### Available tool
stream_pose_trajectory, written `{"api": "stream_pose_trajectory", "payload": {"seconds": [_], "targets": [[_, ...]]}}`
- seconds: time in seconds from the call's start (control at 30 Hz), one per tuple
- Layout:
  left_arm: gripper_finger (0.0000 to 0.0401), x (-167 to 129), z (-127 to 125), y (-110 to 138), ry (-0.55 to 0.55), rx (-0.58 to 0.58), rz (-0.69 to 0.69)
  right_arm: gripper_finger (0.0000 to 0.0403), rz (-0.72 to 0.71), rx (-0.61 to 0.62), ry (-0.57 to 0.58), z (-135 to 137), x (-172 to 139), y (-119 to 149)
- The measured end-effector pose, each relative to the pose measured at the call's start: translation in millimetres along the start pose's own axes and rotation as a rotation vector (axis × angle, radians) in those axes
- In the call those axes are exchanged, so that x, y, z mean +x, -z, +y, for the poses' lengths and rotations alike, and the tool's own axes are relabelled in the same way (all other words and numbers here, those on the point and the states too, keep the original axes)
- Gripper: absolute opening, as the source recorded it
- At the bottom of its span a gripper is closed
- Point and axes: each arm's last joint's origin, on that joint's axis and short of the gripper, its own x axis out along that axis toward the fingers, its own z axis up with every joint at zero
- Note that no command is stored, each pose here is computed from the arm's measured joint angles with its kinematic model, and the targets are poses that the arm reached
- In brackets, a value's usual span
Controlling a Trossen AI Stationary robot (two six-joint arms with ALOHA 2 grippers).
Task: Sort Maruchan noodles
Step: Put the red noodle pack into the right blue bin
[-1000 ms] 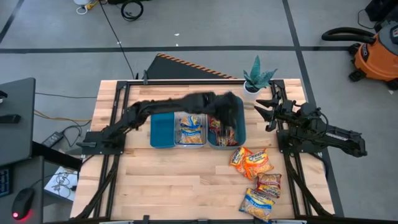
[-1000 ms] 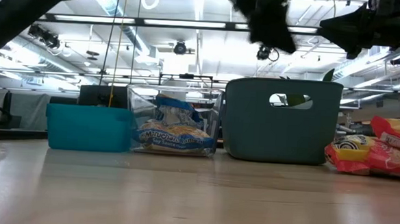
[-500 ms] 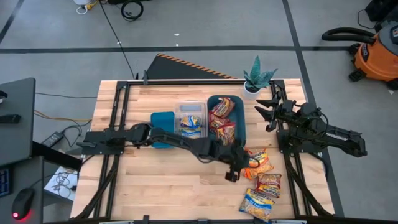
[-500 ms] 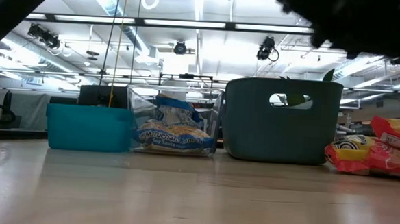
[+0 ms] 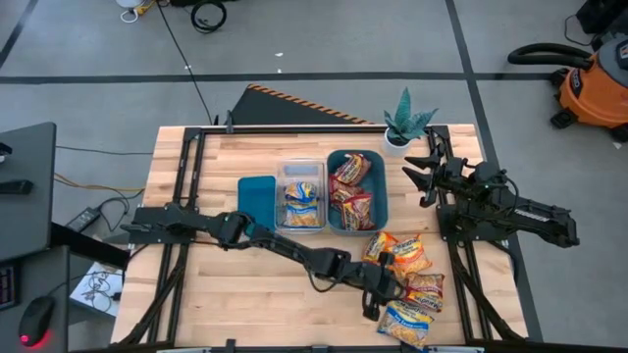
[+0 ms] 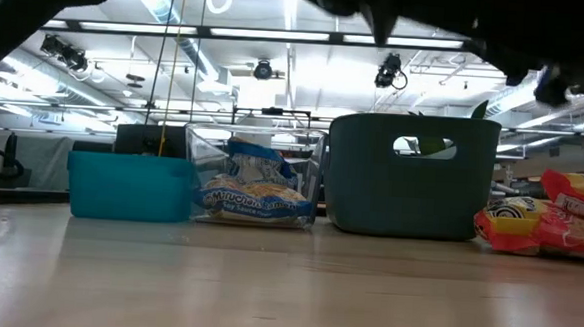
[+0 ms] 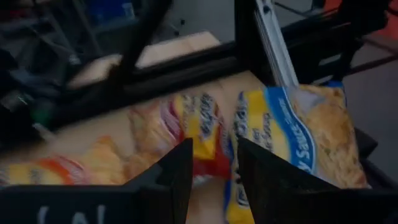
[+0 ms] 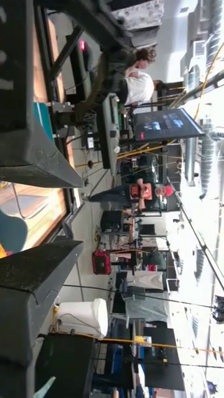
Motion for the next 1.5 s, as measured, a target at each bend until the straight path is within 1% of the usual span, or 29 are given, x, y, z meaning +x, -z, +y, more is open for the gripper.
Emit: {"api": "stream_pose_trajectory", "payload": {"seconds": [0.03,0.13,0.3,0.37,0.47,0.53,0.6,0.8,0.9,1.0,1.1,1.2,1.37,1.5], "targets": [[0.0132,3,-2,5,0.015,-0.011,-0.005,0.0153,0.002,0.000,0.000,0,0,0],[0.0132,6,-8,9,0.049,-0.022,-0.037,0.0153,0.004,0.000,0.001,0,0,0],[0.0132,7,-19,11,0.027,0.001,-0.027,0.0153,0.004,0.000,0.003,0,0,0],[0.0132,6,-23,8,0.017,0.021,-0.051,0.0153,0.005,0.000,0.003,0,0,0],[0.0132,11,-23,12,0.001,0.037,-0.098,0.0153,0.004,0.000,0.003,0,0,0],[0.0132,14,-22,20,-0.002,0.037,-0.083,0.0153,0.005,0.000,0.003,0,0,0],[0.0132,19,-19,30,-0.012,0.029,-0.101,0.0153,0.005,0.000,0.004,0,0,0],[0.0132,22,-12,37,-0.023,0.028,-0.087,0.0153,-0.001,0.000,0.000,0,0,0],[0.0132,25,-16,46,-0.019,0.079,-0.067,0.0153,0.002,0.000,0.001,0,0,0],[0.0132,26,-21,49,-0.036,0.117,-0.060,0.0153,0.000,0.000,0.003,0,0,0],[0.0132,27,-20,52,-0.084,0.119,-0.053,0.0153,0.000,0.000,0.003,0,0,0],[0.0132,28,-18,56,-0.091,0.127,-0.036,0.0153,0.001,0.000,0.003,0,0,0],[0.0132,28,-19,55,-0.069,0.145,-0.045,0.0153,0.000,0.000,0.003,0,0,0],[0.0131,28,-17,53,-0.053,0.144,-0.077,0.0153,0.000,0.000,0.003,0,0,0]]}}
